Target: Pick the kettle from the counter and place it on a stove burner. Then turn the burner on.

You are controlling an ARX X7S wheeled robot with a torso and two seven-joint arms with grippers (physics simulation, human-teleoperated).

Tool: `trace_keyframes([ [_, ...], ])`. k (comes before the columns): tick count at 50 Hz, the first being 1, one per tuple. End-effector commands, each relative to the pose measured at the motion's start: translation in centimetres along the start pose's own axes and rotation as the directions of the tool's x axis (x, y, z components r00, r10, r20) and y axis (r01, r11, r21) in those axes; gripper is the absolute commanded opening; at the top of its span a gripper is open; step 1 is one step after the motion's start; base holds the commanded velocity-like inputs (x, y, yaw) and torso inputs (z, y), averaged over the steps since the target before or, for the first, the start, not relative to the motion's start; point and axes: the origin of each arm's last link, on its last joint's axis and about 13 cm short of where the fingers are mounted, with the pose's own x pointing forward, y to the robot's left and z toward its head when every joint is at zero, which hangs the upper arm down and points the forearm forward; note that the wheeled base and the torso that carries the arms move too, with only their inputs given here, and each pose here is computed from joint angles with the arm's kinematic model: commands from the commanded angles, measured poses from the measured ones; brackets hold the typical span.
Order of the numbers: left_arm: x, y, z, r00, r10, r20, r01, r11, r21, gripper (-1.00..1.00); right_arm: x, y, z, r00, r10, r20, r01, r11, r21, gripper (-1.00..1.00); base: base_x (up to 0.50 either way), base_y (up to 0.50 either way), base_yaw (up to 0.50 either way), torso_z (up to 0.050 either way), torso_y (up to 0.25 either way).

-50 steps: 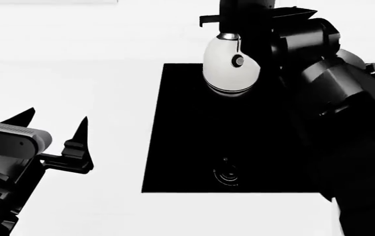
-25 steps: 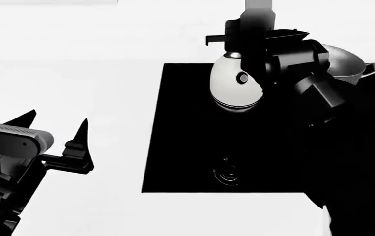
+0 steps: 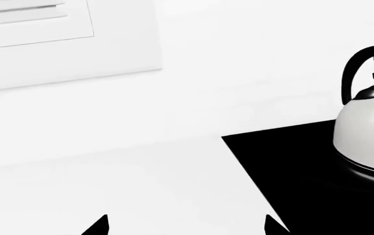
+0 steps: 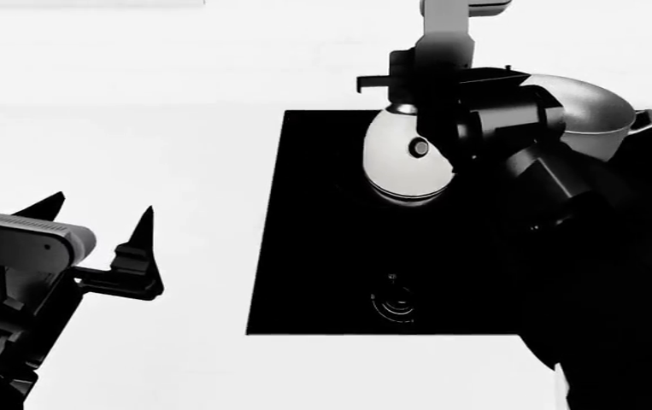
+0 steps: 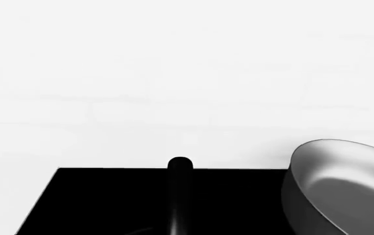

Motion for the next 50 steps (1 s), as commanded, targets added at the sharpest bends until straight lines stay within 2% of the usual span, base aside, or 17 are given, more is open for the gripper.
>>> trace_keyframes([
  [1, 0.0, 0.2, -0.2, 1.0, 0.011, -0.006, -0.011, 1.0, -0.002, 1.0, -0.1, 0.3, 0.7, 0.999, 0.023, 0.037, -0.023, 1.0, 0.001, -1.0, 0.0, 0.0, 0.0, 0.0, 0.0],
  [8, 0.1, 0.2, -0.2, 1.0, 0.014, -0.009, -0.014, 1.0, -0.002, 1.0, 0.1, 0.7, 0.2, 0.993, 0.09, 0.077, -0.091, 0.996, 0.011, -1.0, 0.0, 0.0, 0.0, 0.0, 0.0],
  [16, 0.1, 0.2, -0.4, 1.0, 0.015, -0.012, -0.015, 1.0, -0.004, 1.0, 0.3, 1.1, -0.5, 0.984, 0.137, 0.112, -0.137, 0.991, -0.014, -1.0, 0.0, 0.0, 0.0, 0.0, 0.001],
  [46, 0.5, 0.1, -0.8, 0.999, 0.022, -0.03, -0.023, 1.0, -0.005, 1.0, 0.8, 1.0, -3.2, 0.984, 0.156, 0.086, -0.145, 0.982, -0.122, -1.0, 0.0, 0.0, 0.0, 0.0, 0.0],
  [47, 0.5, 0.1, -0.7, 0.999, 0.023, -0.03, -0.023, 1.0, -0.005, 1.0, 0.8, 1.0, -3.1, 0.984, 0.148, 0.095, -0.136, 0.983, -0.124, 1.0, 0.0, 0.0, 0.0, 0.0, 0.0],
  [50, 0.4, 0.1, -0.7, 0.999, 0.023, -0.029, -0.023, 1.0, -0.005, 1.0, 0.8, 1.0, -3.0, 0.986, 0.138, 0.098, -0.126, 0.984, -0.123, 1.0, 0.0, 0.0, 0.0, 0.0, 0.0],
])
